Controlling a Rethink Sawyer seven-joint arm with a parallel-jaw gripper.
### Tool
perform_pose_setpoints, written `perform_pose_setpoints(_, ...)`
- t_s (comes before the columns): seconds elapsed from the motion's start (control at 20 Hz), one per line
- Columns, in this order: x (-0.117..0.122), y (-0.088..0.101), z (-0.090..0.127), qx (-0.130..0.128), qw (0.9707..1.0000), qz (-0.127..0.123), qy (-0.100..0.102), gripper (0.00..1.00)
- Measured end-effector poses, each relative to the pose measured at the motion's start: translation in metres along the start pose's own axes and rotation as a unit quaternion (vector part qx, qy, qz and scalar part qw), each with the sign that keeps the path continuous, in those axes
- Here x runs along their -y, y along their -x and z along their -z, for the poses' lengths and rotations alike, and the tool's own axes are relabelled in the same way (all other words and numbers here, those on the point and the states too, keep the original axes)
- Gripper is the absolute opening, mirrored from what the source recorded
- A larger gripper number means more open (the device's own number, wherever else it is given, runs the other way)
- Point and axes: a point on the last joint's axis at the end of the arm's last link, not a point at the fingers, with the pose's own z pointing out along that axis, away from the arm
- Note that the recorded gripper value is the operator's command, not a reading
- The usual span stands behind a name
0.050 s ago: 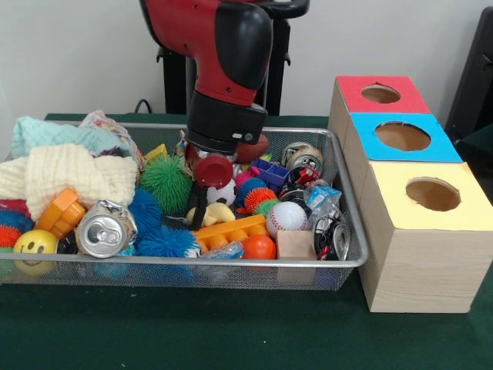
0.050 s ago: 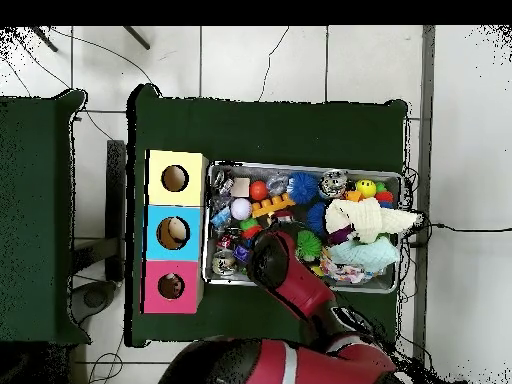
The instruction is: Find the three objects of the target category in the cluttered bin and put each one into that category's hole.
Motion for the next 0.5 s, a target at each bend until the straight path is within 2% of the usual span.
perform_pose_setpoints(0.2,-0.003,-0.008,0.005,0.002,1.0,0.009,0.0,1.0)
perform_pose_setpoints(0.5,-0.01,-0.013,0.018,-0.008,0.9998,0.017,-0.006,1.0)
